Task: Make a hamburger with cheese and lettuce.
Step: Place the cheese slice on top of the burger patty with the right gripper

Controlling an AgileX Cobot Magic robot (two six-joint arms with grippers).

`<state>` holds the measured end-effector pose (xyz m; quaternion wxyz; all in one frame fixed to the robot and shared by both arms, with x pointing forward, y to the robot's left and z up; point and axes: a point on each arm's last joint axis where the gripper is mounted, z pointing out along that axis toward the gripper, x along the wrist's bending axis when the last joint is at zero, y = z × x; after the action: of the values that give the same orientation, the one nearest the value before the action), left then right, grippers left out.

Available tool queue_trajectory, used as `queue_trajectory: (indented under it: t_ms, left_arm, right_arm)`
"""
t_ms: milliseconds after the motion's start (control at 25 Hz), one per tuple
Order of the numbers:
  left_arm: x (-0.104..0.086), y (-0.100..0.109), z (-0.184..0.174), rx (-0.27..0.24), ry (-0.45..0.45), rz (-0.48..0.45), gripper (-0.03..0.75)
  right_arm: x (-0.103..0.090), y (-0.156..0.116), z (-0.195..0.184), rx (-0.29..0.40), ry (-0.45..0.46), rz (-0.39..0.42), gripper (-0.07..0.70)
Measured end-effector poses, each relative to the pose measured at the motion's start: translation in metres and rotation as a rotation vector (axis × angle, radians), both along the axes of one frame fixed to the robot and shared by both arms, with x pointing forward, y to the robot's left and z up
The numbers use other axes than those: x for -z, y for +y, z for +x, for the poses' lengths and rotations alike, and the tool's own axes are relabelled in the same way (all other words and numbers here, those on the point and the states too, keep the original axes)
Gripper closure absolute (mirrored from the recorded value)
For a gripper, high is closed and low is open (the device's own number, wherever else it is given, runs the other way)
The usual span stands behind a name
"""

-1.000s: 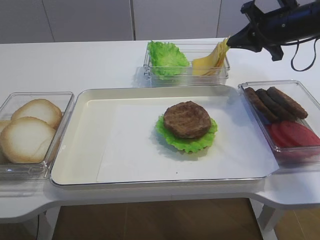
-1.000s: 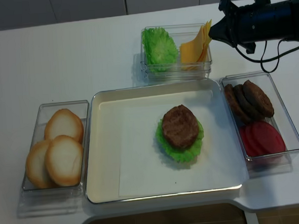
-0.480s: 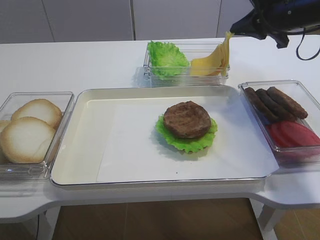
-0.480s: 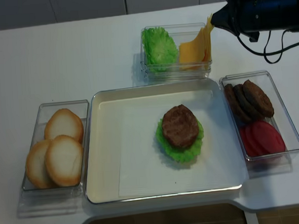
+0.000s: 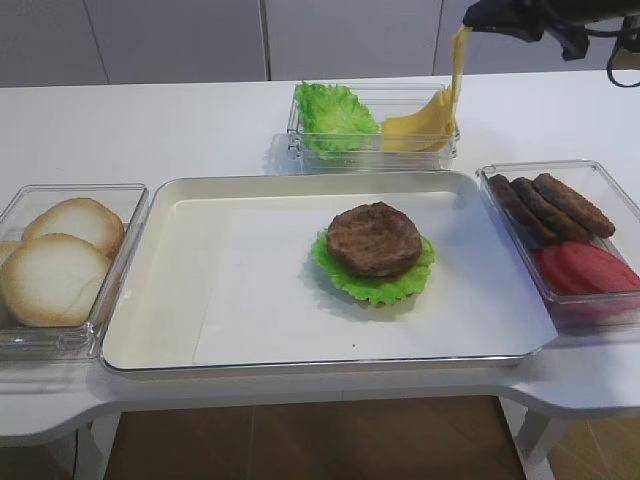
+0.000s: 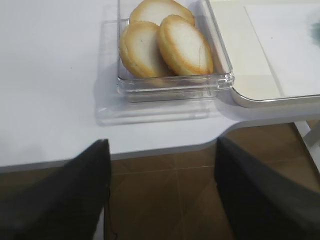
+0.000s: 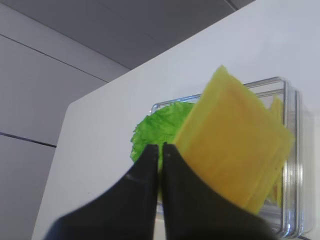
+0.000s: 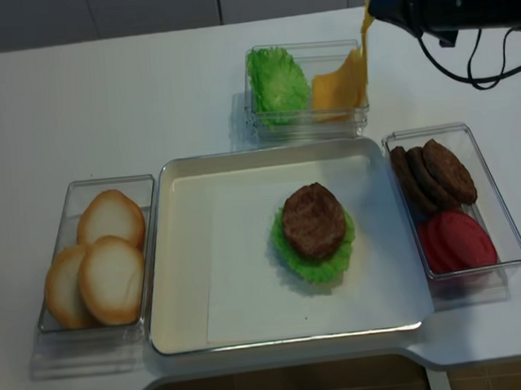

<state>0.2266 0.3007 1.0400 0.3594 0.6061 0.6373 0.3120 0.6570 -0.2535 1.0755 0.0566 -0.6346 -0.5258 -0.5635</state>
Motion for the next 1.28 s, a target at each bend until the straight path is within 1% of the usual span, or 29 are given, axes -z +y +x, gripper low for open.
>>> queue_trajectory:
  t_ms: [240,400,520,760,1000,1280]
  left_arm:
    - [0.000,0.000,0.000,0.000,0.000,0.000,0.239]
    - [0.000,0.000,0.000,0.000,0.000,0.000,0.239]
    - [0.000,0.000,0.000,0.000,0.000,0.000,0.239]
    - [0.000,0.000,0.000,0.000,0.000,0.000,0.239]
    - [0.000,0.000,0.000,0.000,0.000,0.000,0.239]
    - [0.000,0.000,0.000,0.000,0.000,0.000,0.239]
  right_arm:
    - [-0.016,0.003,-0.010,-0.039,-0.029,0.006,0.628]
    - [-0.022,0.003,-0.014,-0.047,-0.045,0.002,0.629]
    - [-0.023,0.003,-0.014,-0.042,-0.046,-0.001,0.629]
    - [-0.023,0.000,-0.011,-0.004,-0.055,-0.009,0.629]
    - [-0.012,0.000,-0.002,0.016,-0.035,0.047,0.629]
    - [-0.015,0.001,0.002,0.044,-0.065,0.131,0.629]
